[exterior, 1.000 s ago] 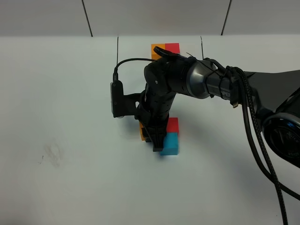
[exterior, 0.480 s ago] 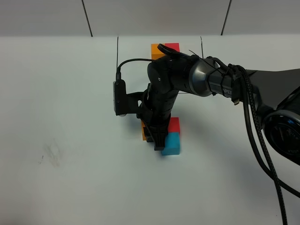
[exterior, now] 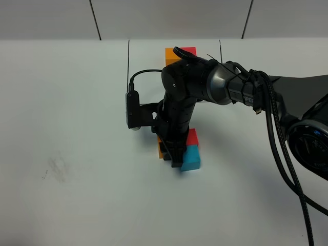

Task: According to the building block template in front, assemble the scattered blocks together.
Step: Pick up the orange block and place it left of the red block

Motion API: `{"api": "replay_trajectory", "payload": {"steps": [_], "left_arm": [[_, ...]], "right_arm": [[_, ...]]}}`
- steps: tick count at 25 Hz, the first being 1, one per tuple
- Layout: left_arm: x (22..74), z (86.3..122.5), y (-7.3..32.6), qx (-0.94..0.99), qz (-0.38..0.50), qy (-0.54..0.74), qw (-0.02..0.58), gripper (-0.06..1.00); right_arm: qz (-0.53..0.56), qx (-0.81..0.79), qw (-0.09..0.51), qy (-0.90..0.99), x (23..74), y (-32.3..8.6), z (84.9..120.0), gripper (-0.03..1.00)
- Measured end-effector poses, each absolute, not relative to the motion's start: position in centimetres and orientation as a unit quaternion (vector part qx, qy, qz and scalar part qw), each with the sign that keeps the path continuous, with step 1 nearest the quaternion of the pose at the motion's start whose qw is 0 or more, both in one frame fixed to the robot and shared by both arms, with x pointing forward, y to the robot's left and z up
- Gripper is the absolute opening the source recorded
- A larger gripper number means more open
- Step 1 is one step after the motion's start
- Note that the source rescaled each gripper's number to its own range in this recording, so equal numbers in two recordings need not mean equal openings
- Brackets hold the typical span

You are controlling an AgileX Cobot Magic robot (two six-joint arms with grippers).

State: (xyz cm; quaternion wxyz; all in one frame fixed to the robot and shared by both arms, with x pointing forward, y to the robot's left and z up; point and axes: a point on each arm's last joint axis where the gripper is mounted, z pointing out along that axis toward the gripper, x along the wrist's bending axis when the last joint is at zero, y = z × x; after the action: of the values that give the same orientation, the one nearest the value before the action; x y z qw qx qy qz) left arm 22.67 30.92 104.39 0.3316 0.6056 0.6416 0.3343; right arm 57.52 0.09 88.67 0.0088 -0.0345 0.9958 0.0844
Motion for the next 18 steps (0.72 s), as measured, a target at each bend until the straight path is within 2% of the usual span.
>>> {"api": "replay_trajectory", "payload": {"steps": [18], "left_arm": [[22.67, 104.39, 30.92, 0.606, 0.334, 0.642, 0.332, 0.0]], "right_arm": [[0.084, -0.075, 0.014, 0.994, 57.56, 0.09, 88.66, 0.43]]}}
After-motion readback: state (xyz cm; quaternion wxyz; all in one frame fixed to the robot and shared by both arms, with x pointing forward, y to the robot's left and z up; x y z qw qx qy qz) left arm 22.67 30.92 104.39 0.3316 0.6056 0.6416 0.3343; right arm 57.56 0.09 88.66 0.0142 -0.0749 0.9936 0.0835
